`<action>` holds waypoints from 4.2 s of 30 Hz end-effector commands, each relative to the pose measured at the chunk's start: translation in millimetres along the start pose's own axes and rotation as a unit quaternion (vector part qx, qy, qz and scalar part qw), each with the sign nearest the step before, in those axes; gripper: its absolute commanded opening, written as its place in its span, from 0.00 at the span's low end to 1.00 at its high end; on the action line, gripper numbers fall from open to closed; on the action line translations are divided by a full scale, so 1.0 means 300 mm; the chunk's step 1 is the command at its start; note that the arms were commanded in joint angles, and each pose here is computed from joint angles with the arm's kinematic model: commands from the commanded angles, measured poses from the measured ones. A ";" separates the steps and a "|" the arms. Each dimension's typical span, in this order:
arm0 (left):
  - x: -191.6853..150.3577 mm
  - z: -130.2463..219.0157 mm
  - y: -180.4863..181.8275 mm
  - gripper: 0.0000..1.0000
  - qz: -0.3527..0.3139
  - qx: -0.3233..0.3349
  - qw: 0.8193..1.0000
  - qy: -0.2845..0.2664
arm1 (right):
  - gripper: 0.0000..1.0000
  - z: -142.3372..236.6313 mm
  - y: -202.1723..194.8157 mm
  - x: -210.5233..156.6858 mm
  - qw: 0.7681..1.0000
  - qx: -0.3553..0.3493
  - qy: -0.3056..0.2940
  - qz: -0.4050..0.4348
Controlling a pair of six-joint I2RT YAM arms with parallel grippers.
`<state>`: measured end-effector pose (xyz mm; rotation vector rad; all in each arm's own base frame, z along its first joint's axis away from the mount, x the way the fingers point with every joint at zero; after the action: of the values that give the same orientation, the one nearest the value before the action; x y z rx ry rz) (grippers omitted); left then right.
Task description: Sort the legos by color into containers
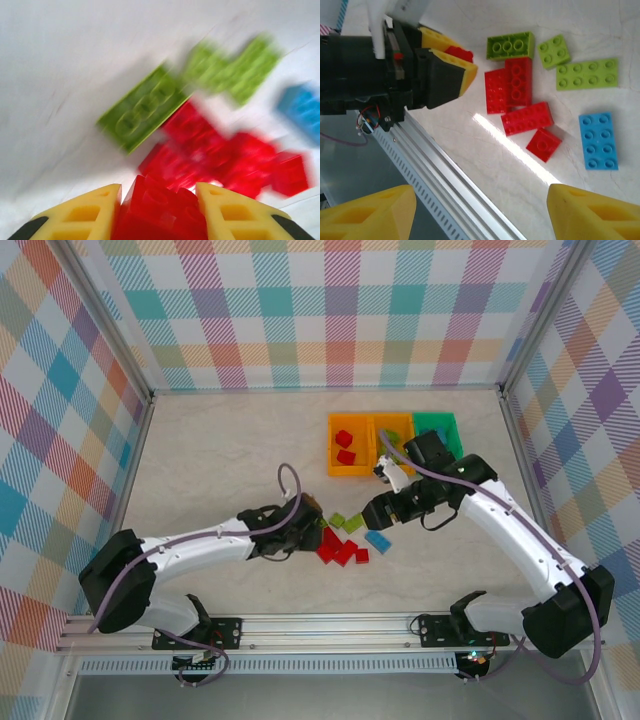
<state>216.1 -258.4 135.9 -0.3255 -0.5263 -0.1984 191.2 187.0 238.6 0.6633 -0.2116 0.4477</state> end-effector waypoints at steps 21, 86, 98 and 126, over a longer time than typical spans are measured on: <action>0.872 -0.389 -0.145 0.54 -0.037 0.037 0.984 -0.170 | 0.79 0.181 -0.063 0.002 0.963 -0.125 -0.239 0.017; 0.003 0.603 0.207 1.00 -0.433 -0.021 0.866 -0.250 | 0.17 0.126 -0.760 0.431 0.879 -0.370 -0.277 -0.119; -0.011 0.562 0.210 1.00 -0.442 -0.023 0.864 -0.240 | 0.47 0.105 -0.930 0.609 0.889 -0.321 -0.275 -0.176; -0.077 0.493 0.147 1.00 -0.483 -0.114 0.846 -0.196 | 0.62 -0.253 -0.194 -0.162 0.959 -0.216 -0.049 -0.176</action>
<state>142.7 -156.9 234.4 -0.2613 -1.0534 -1.1738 189.9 173.5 147.3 0.3376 -0.3215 0.0339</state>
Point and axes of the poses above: each hand's point on the last joint's axis, 136 mm out from that joint toward the fingers, its own z axis back along the fingers, its own y axis along the line the jaws close on, x = y × z, the point moved 4 cm from there along z, back along the fingers, and after that the axes turned 4 degrees about -z, right-handed, at the moved point
